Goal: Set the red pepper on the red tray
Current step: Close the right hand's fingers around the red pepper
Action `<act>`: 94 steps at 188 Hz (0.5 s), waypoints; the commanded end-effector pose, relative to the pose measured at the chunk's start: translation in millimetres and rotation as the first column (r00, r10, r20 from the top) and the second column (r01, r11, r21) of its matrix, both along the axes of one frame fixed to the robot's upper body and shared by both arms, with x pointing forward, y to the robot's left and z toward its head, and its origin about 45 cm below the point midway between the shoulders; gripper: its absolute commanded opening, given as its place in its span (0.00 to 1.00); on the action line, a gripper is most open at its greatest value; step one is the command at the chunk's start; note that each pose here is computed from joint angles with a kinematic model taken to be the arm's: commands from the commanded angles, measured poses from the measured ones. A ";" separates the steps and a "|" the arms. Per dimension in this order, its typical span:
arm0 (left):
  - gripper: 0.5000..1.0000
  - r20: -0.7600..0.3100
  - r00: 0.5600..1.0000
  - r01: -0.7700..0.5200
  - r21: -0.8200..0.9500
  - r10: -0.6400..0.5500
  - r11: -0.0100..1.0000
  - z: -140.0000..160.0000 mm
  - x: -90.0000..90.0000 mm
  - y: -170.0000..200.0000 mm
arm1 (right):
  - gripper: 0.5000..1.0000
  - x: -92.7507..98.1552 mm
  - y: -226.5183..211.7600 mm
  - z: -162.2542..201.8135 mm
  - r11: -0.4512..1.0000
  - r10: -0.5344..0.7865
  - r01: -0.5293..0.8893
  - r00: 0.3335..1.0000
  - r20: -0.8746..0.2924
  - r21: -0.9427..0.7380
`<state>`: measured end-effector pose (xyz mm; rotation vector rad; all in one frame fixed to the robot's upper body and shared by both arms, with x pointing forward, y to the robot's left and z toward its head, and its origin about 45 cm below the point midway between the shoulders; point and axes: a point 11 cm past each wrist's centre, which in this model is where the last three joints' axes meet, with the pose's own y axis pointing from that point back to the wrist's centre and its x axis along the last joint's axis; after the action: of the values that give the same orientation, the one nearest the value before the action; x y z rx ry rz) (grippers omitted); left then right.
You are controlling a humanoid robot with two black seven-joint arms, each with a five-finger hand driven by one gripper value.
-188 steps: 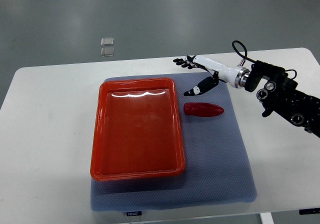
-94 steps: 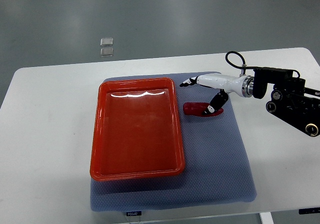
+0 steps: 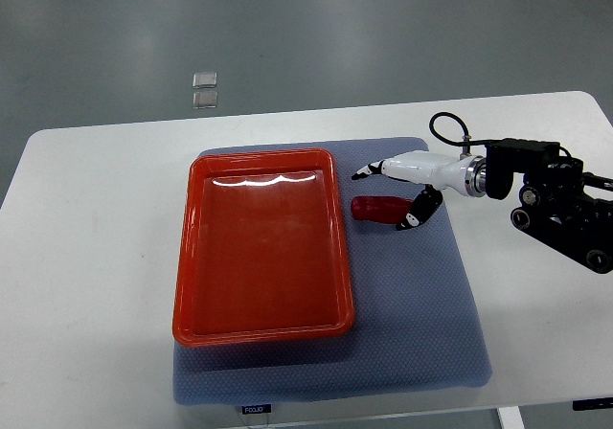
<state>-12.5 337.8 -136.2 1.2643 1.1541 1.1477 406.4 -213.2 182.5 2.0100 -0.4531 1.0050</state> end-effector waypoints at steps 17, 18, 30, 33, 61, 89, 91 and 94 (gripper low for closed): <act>1.00 0.000 1.000 0.000 0.000 0.000 1.000 0.0 0.0 -0.1 | 0.65 -3.6 -1.6 -8.0 1.000 0.005 -0.005 1.000 -0.008 -0.028; 1.00 0.000 1.000 0.000 0.000 0.000 1.000 0.0 0.0 -0.1 | 0.65 -3.6 -1.6 -8.0 1.000 0.004 -0.005 1.000 -0.008 -0.028; 1.00 0.000 1.000 0.000 0.000 0.000 1.000 0.0 0.0 -0.1 | 0.59 -3.2 -1.5 -8.8 1.000 0.000 -0.001 1.000 -0.009 -0.030; 1.00 0.000 1.000 0.000 0.000 0.000 1.000 0.0 0.0 -0.1 | 0.57 -2.9 -2.1 -9.0 0.999 -0.002 0.002 1.000 -0.009 -0.032; 1.00 0.000 1.000 0.000 0.000 0.000 1.000 0.0 0.0 -0.1 | 0.41 -2.0 -2.7 -10.1 0.999 -0.013 0.013 1.000 -0.005 -0.040; 1.00 0.000 1.000 0.000 0.001 0.000 1.000 0.0 0.0 0.4 | 0.22 0.4 -5.5 -9.9 0.999 -0.022 0.023 1.000 0.019 -0.049; 1.00 0.000 1.000 0.000 0.000 0.000 1.000 0.0 0.0 -0.1 | 0.21 0.7 -5.9 -9.9 0.998 -0.024 0.025 1.000 0.021 -0.049; 1.00 0.000 1.000 0.000 0.000 0.000 1.000 0.0 0.0 -0.1 | 0.20 0.8 -5.9 -9.8 0.998 -0.024 0.025 0.999 0.022 -0.049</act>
<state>-12.5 337.8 -136.2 1.2645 1.1540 1.1478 405.7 -216.5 172.7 1.9614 -0.4499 1.0048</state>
